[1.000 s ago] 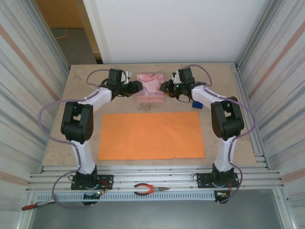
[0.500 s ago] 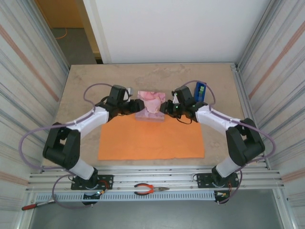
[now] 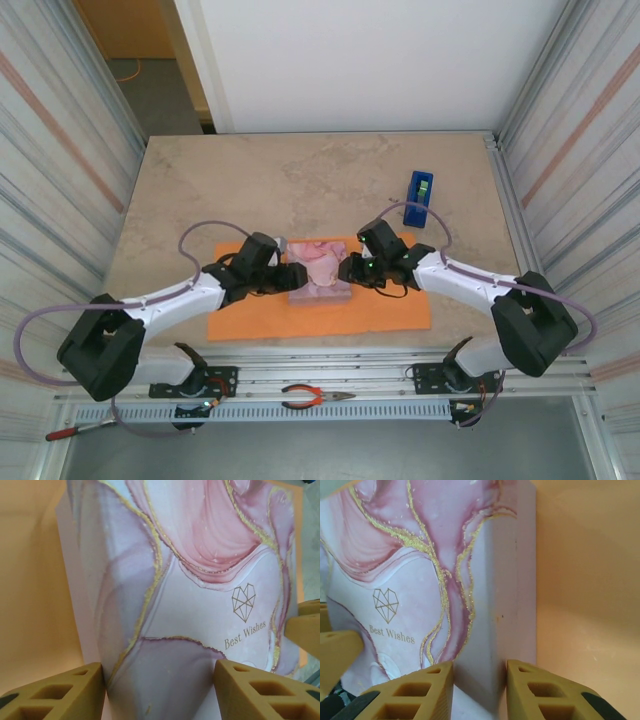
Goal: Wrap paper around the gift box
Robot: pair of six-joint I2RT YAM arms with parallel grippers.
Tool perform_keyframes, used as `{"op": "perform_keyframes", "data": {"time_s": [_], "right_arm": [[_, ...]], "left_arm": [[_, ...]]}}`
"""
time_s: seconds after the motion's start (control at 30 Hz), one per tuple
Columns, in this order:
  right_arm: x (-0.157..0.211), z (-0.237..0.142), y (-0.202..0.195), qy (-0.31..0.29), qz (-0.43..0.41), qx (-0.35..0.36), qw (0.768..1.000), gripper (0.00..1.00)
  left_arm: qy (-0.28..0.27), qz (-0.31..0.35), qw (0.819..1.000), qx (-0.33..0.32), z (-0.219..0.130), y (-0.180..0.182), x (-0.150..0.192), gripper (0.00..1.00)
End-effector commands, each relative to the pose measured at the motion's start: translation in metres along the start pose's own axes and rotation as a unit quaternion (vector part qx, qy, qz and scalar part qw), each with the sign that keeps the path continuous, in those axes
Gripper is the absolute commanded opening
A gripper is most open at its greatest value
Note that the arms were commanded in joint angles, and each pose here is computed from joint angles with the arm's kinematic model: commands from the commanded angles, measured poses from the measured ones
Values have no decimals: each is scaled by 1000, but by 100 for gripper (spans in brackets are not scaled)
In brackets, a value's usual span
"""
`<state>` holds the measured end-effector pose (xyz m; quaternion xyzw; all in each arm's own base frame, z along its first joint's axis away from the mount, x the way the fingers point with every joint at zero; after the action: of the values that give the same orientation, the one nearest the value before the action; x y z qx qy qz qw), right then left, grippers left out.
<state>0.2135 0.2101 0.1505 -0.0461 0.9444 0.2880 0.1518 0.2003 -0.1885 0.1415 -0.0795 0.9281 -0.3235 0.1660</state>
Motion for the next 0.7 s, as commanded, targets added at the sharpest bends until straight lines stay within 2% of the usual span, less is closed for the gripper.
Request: {"op": "perform_keyframes", "data": {"time_s": [0.0,0.17,0.23,0.47,0.53,0.67], "right_arm": [[-3,10,17,2,-17,-53,998,35],[-10,4,7,-2,3,-52,999,68],[-16,-6,1,-16,11,-55,998,73],[-33,-25,-30,-39,37,-40,998,73],[-34,-23,-42,-39,48,-31,998,70],[-33,-13,-60,-31,70,-23,997,57]], "left_arm": [[-13,13,997,81,-7,-28,-2,62],[-47,3,998,51,-16,-14,-19,71],[-63,-6,997,45,-21,-8,-29,74],[-114,-69,991,21,-29,26,-55,77],[-115,-80,990,21,-25,33,-59,77],[-109,-94,990,7,-15,44,-59,77]]}}
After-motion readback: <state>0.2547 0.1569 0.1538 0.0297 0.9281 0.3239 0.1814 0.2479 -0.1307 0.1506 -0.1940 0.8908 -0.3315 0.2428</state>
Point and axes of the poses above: each hand's point on the last joint's axis, 136 mm out from that joint toward the fingers, its own z axis out along the fingers, its own y axis along the line the jaws close on, x = y × z, the point moved 9 cm from there along -z, back along the fingers, and after that the axes turned 9 degrees about -z, right-handed, at the moved point
